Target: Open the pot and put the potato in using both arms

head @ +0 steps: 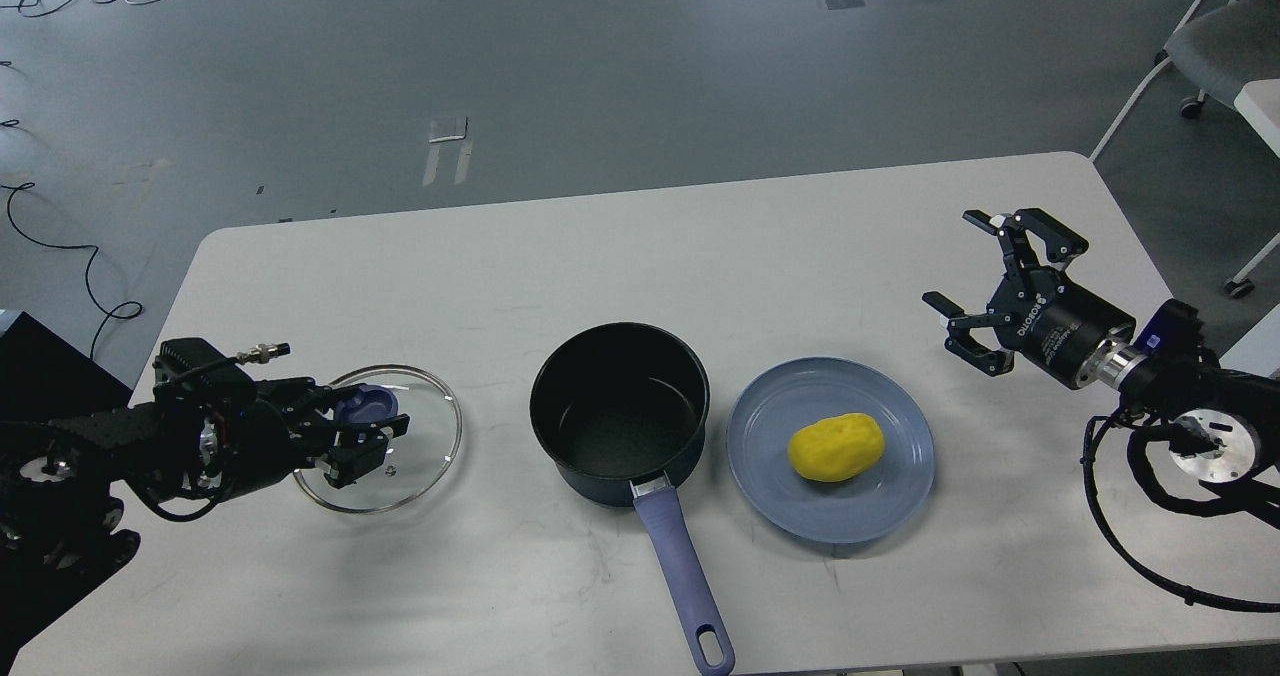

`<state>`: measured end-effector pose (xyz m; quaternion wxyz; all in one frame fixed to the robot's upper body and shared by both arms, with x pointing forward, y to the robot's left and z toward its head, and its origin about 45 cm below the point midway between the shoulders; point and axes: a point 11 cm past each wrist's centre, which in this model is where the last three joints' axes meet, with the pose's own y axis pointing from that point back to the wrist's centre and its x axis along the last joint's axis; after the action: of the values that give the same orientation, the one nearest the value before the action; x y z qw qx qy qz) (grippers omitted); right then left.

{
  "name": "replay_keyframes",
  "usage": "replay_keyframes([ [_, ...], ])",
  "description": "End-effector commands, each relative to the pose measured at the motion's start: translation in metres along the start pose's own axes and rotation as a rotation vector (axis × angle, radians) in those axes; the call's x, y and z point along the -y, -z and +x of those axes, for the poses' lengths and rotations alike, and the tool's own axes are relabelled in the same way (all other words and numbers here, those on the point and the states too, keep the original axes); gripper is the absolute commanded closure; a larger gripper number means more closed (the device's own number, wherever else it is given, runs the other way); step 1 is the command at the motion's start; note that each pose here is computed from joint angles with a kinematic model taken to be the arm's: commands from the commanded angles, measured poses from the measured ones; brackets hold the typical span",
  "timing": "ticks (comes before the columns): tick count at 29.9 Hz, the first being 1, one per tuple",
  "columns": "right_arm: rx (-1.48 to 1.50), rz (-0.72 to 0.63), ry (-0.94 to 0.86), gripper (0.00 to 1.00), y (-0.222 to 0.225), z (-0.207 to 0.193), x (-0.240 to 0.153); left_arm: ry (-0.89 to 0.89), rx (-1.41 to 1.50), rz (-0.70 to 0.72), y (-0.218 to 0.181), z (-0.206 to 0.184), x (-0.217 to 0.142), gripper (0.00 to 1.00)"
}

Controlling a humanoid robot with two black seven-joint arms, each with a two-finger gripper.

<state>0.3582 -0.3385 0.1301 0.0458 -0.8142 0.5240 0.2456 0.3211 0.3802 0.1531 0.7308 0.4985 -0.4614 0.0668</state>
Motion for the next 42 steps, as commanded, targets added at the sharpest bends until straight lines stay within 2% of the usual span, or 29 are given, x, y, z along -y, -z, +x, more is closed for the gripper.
replay_keyframes([
  [1, 0.0, 0.0, 0.0, 0.03, 0.0, 0.0, 0.0, 0.005, -0.016, 0.01, 0.003, -0.006, 0.005, 0.52],
  [4, -0.002, -0.001, -0.001, 0.03, 0.0, 0.0, 0.0, 0.003, -0.025, 0.01, 0.002, -0.007, 0.011, 0.49],
  [5, -0.002, -0.001, -0.001, 0.03, 0.0, 0.0, 0.0, 0.004, -0.027, 0.013, 0.003, -0.008, 0.012, 0.42],
  [10, -0.002, 0.0, -0.002, 0.03, 0.0, 0.001, 0.0, 0.006, -0.033, 0.015, 0.003, -0.01, 0.016, 0.23],
  [13, -0.005, 0.001, -0.004, 0.03, 0.002, 0.002, -0.001, -0.005, -0.054, 0.017, 0.004, -0.008, 0.015, 0.04],
  [21, -0.1, -0.028, 0.045, 0.02, 0.014, -0.003, 0.0, -0.114, -0.264, 0.003, 0.007, 0.022, 0.007, 0.02],
  [24, -0.358, -0.11, 0.156, 0.02, 0.039, -0.012, 0.003, -0.16, -0.456, -0.058, 0.008, 0.063, -0.006, 0.02],
  [29, -0.775, -0.282, 0.34, 0.02, 0.067, -0.032, 0.008, -0.263, -0.799, -0.258, -0.001, 0.126, -0.019, 0.02],
  [31, -0.969, -0.348, 0.441, 0.02, 0.087, -0.052, 0.018, -0.386, -0.943, -0.372, -0.003, 0.164, -0.028, 0.02],
  [37, -1.376, -0.52, 0.728, 0.02, 0.095, -0.103, 0.022, -0.595, -1.242, -0.566, 0.0, 0.201, -0.039, 0.02],
  [40, -1.499, -0.578, 0.825, 0.02, 0.09, -0.115, 0.021, -0.656, -1.296, -0.618, 0.002, 0.212, -0.046, 0.02],
  [42, -1.643, -0.669, 0.938, 0.02, 0.078, -0.121, 0.018, -0.691, -1.335, -0.663, 0.003, 0.221, -0.045, 0.02],
])
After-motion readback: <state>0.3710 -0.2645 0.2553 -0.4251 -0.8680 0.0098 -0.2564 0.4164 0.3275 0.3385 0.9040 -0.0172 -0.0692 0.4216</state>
